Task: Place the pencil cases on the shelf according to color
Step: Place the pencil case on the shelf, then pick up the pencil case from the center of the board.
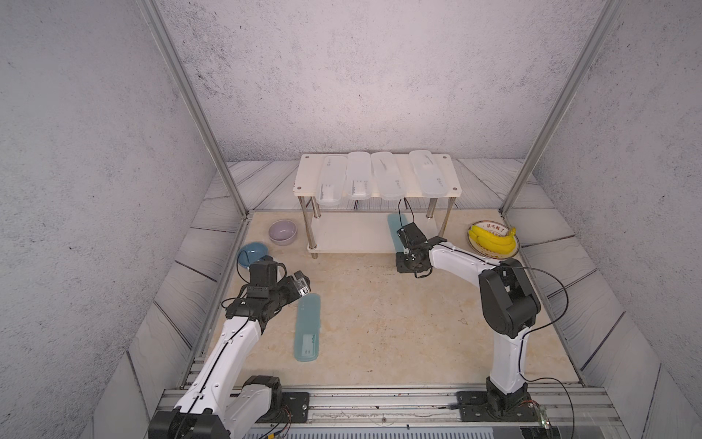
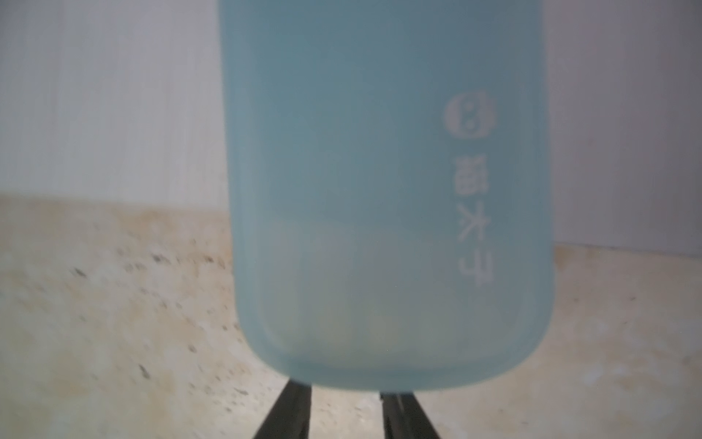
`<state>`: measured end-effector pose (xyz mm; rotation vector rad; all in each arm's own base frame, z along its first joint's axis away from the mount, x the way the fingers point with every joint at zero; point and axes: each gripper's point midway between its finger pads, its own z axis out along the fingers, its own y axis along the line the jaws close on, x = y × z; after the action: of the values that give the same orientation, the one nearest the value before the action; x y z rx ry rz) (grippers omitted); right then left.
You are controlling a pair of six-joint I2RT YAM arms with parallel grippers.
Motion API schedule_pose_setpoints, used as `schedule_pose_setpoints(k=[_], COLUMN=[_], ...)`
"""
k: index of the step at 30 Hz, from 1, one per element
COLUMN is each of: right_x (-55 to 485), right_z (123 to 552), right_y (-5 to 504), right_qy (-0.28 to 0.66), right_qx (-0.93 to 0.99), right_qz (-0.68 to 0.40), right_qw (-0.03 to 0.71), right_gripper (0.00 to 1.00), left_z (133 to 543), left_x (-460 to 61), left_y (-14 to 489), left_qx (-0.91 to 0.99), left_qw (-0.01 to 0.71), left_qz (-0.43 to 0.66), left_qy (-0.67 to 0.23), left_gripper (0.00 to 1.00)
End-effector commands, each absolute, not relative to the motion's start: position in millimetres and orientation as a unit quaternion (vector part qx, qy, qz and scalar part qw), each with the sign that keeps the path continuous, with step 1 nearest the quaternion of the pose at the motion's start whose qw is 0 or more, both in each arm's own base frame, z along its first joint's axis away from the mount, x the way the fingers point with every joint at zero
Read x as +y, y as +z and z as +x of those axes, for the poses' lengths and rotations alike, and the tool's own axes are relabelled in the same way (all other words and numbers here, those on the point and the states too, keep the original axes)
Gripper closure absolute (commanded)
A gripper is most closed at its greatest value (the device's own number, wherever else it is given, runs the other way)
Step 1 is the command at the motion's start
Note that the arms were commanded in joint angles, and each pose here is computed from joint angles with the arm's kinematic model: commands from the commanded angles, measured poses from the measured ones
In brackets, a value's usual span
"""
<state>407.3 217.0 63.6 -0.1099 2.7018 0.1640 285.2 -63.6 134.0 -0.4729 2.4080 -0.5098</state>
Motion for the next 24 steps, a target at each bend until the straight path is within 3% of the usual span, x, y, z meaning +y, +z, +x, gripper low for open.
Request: schedule_pose_setpoints(k=[1,6,15,24], right_x=[217,214,214,192], right_z=[381,343,292,277], right_y=[81,80,76,81], right_qy=[0.077,0.075,0.077,0.053], right_qx=[0.973,0.976,0.976,0.974], right_qz=[-0.047,-0.062,-0.087,-0.095], right_qw=[0.210,0.197,0.187,0.200], right_gripper=[0.41,0.28,0.25,0.24], left_z=[269,254,218,210], left_x=[-69,-72,-80,-107], left_y=[110,85,50,29], left_qx=[0.927,0.939,0.953,0.969], left_qw=[0.273,0.239,0.172,0.130], left_qz=[-0.185,-0.187,-0.199,-0.158], left_qy=[-0.178,-0.162,-0.146,-0.137], left_gripper=[0.01,0.01,0.01,0.01])
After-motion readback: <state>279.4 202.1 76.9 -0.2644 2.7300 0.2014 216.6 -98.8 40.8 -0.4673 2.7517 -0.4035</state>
